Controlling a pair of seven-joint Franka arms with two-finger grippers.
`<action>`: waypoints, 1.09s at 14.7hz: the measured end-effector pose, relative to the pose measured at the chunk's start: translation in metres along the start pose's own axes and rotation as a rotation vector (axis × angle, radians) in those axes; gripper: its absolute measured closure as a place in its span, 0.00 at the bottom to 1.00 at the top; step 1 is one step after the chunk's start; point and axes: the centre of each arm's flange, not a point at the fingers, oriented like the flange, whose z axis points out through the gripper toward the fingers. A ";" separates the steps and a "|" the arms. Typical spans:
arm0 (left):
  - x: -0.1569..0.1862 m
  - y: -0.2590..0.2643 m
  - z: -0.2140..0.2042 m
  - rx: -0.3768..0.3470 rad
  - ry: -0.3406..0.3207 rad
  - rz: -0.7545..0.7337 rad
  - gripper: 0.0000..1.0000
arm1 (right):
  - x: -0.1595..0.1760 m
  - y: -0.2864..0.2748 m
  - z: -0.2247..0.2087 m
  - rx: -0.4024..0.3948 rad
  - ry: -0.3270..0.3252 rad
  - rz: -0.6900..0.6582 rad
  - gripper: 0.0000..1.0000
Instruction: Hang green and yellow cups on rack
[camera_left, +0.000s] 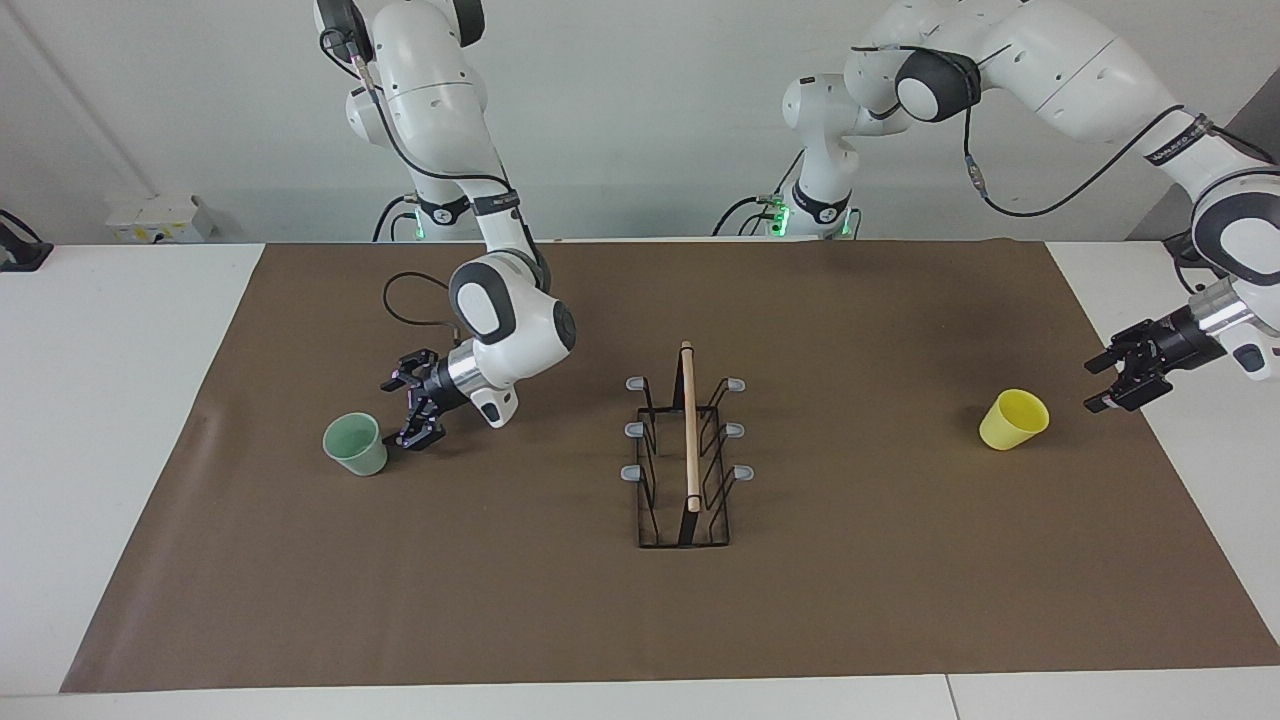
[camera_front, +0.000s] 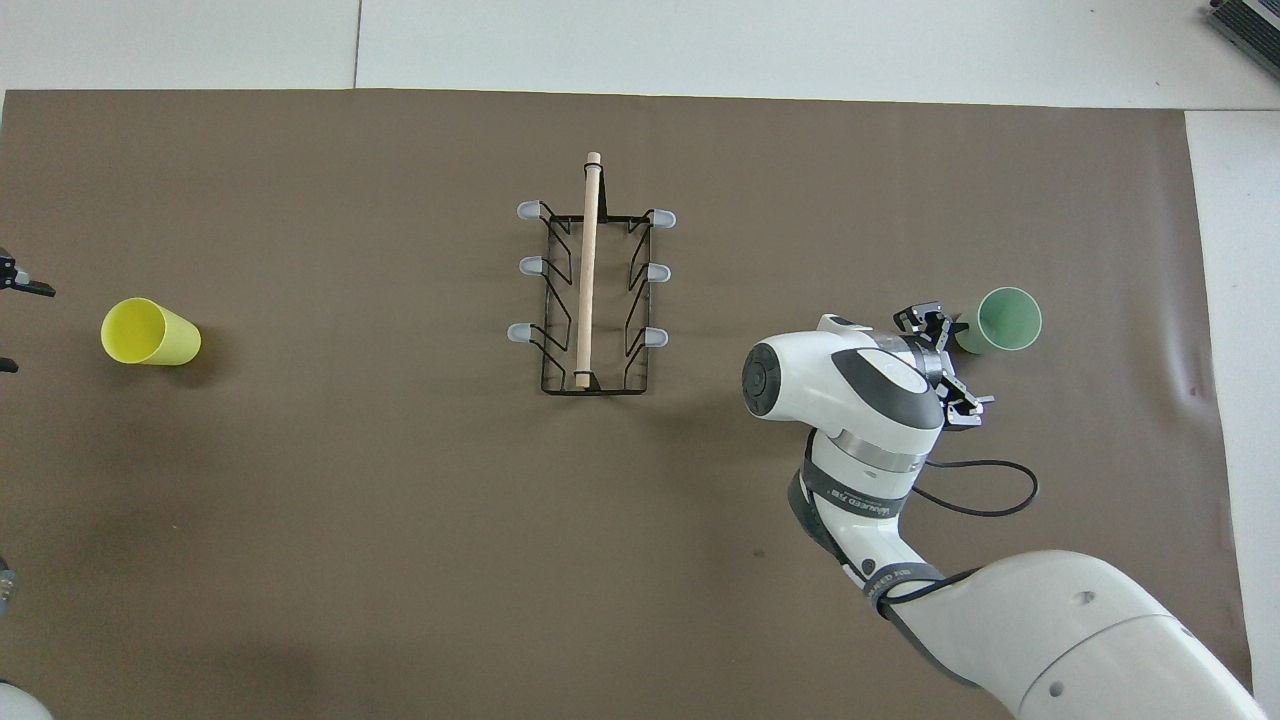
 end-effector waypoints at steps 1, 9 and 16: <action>0.006 -0.009 0.008 -0.031 -0.009 -0.059 0.00 | -0.002 0.001 0.002 -0.007 -0.011 0.005 0.00; 0.046 -0.069 0.053 -0.237 -0.121 -0.524 0.00 | -0.016 0.011 0.014 -0.040 0.018 0.065 0.00; 0.045 -0.123 0.112 -0.467 -0.311 -0.787 0.00 | -0.022 0.023 0.005 -0.080 0.067 0.105 0.00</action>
